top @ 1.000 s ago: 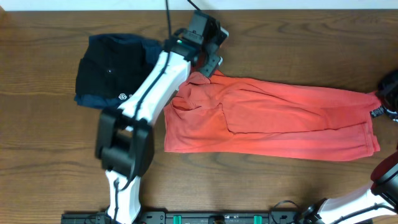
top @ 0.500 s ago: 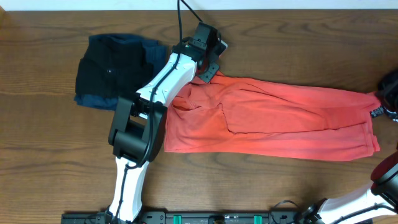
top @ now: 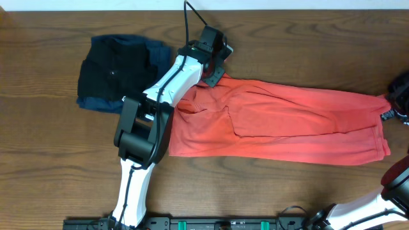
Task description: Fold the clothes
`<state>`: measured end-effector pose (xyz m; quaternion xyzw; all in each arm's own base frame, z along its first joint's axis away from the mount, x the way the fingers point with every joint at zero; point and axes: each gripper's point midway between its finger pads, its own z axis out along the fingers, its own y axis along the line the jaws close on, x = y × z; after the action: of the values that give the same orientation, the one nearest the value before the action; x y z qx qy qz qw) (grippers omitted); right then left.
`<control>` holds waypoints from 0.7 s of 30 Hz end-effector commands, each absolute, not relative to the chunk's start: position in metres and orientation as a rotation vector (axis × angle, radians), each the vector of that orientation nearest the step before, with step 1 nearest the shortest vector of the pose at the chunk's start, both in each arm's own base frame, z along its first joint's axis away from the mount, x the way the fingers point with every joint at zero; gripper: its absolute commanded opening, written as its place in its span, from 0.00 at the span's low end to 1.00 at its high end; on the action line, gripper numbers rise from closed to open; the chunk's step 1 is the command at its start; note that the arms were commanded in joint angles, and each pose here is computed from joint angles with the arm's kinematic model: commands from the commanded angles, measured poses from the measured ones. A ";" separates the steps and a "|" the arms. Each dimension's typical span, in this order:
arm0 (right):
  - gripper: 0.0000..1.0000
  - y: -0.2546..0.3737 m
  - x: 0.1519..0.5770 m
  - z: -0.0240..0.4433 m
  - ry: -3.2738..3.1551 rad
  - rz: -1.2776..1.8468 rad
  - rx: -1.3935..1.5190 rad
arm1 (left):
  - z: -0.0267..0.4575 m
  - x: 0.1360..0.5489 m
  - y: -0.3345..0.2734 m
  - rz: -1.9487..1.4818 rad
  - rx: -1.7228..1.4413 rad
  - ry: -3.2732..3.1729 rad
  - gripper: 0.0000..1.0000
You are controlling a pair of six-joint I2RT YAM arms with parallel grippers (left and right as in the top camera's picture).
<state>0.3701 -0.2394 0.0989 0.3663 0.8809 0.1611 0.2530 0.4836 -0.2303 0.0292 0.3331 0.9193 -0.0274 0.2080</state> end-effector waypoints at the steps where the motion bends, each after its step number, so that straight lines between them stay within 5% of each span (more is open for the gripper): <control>1: 0.01 -0.239 0.370 0.100 2.378 0.463 1.028 | 0.018 0.486 -0.225 -0.054 0.932 2.574 0.06; 13: 0.01 -0.247 0.379 0.105 2.338 0.444 0.993 | 0.200 0.526 -0.238 -0.057 0.788 2.184 0.06; 21: 0.01 -0.257 0.386 0.112 2.296 0.410 0.959 | 0.222 0.508 -0.231 -0.057 0.792 2.192 0.06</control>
<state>0.3856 -0.2523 0.1092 0.3592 0.8719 0.1509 0.2966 0.5090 -0.2371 0.2377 0.3074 0.8556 -0.0337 0.4152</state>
